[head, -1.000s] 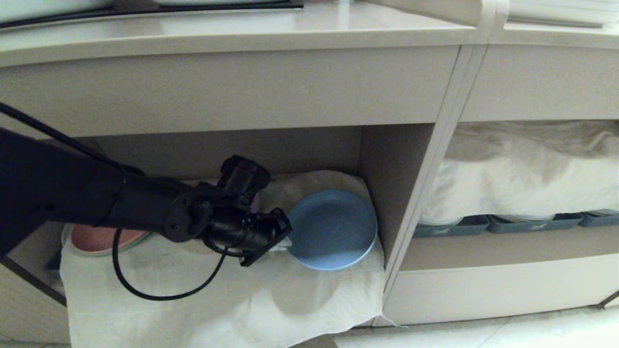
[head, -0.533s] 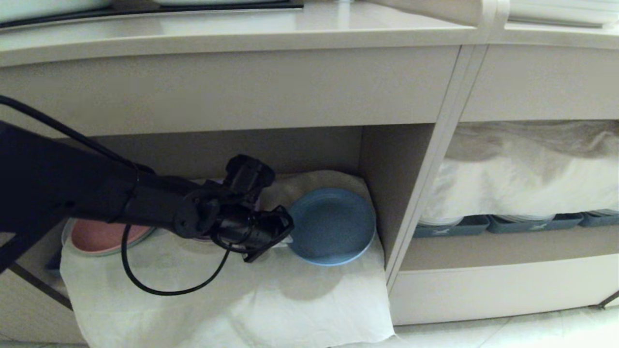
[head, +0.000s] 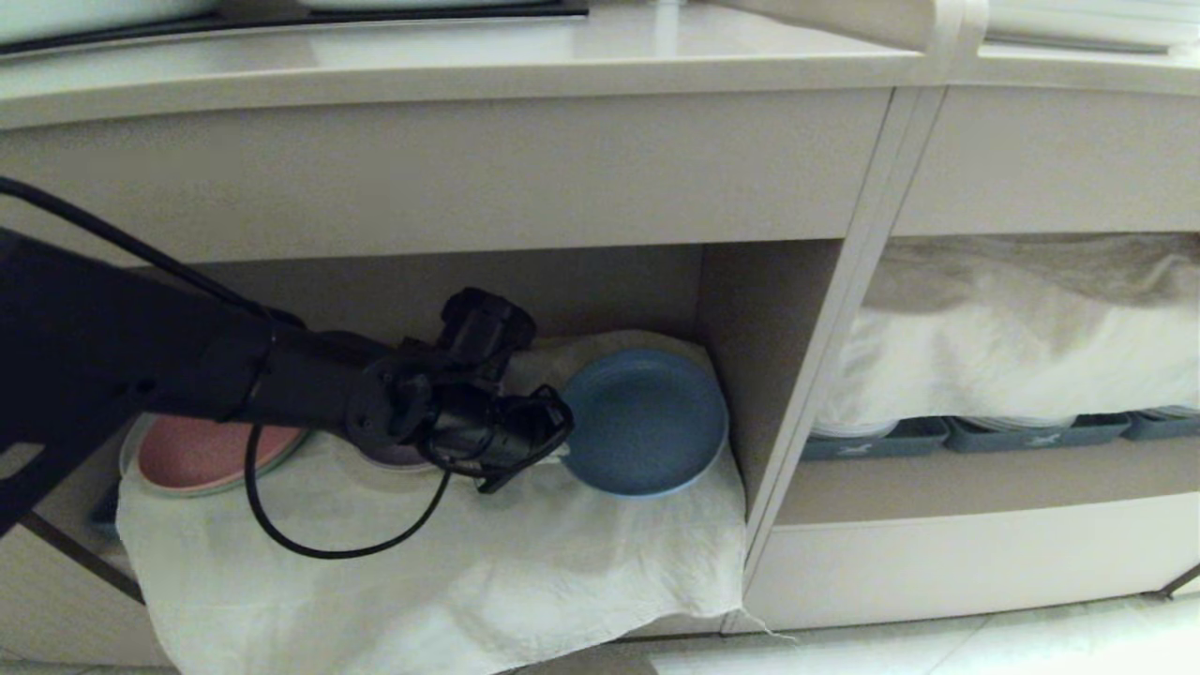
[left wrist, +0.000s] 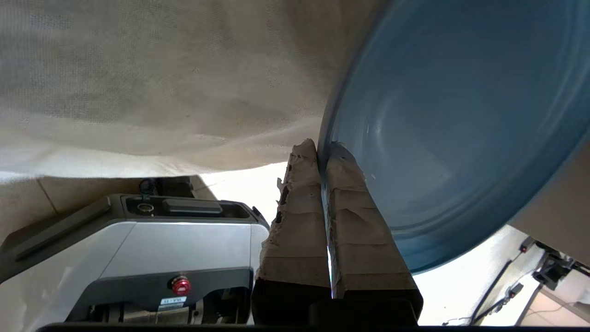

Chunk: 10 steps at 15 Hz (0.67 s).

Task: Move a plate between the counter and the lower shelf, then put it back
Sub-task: Put the plate in the cupboard

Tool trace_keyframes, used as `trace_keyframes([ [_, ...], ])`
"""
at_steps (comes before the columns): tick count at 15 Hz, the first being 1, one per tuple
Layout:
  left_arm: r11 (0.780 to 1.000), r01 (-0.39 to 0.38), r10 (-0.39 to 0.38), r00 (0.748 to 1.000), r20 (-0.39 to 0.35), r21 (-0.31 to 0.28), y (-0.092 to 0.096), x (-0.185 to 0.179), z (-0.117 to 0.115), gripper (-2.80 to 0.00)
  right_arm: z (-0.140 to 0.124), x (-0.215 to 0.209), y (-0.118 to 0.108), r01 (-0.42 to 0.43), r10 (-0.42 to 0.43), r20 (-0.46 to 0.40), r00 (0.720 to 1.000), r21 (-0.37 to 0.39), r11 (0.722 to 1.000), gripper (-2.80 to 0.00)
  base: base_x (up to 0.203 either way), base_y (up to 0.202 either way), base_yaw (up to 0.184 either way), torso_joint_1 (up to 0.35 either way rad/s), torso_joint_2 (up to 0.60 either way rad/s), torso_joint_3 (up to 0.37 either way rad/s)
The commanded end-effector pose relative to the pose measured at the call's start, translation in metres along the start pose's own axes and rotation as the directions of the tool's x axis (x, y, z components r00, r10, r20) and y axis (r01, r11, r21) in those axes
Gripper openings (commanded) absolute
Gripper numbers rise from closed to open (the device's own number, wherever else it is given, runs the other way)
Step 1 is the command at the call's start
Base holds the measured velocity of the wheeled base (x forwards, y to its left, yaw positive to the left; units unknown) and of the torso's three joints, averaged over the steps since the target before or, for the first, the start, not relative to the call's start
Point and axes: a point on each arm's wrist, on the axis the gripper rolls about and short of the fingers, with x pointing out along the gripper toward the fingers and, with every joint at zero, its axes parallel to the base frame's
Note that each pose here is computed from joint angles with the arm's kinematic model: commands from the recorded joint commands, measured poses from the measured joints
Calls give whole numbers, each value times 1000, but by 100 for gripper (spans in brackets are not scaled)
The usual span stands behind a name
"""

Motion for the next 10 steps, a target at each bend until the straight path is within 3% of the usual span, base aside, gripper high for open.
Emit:
trace_keyframes([
  [1,1000,-4,4,1000,6,-8,0,0,0,-280,0,0,0,0,0,0,1000,0,1000,-280,0,0,0,0,0,0],
  [10,1000,-20,20,1000,-1,-11,3,7,0,-280,0,0,0,0,0,0,1000,2,1000,-280,0,0,0,0,0,0],
])
